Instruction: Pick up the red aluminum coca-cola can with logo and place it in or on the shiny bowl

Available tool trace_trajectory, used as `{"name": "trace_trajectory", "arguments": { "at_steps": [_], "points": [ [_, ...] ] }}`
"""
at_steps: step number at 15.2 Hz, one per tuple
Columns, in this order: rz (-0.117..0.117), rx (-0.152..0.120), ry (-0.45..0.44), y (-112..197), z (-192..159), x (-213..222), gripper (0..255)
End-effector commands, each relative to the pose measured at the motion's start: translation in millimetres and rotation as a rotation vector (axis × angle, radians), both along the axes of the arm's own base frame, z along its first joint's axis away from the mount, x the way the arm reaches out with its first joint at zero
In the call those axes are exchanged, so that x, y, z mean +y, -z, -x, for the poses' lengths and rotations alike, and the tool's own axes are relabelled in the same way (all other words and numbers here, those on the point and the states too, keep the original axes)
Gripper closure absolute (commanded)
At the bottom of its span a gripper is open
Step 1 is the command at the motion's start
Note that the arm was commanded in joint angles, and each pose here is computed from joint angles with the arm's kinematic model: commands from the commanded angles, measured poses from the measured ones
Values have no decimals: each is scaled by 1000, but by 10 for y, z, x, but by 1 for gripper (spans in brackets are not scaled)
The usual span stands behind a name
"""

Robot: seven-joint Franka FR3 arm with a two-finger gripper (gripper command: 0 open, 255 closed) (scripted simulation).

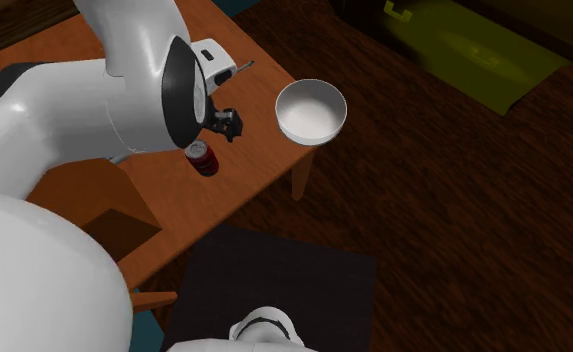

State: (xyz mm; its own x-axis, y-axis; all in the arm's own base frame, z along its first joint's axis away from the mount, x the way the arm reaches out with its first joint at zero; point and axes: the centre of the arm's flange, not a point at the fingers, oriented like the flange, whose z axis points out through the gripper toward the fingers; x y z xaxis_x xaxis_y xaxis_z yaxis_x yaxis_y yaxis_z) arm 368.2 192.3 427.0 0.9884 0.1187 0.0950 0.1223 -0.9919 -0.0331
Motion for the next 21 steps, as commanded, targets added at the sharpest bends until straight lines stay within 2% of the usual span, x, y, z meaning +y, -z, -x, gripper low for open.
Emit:
{"name": "trace_trajectory", "arguments": {
  "at_steps": [1,6,13,21],
  "points": [
    [9,8,-10,215,-31,197,0],
    [33,27,-32,674,-94,620,0],
    [33,27,-32,1043,-118,626,0],
    [33,27,-32,1072,-120,625,0]
  ]
}}
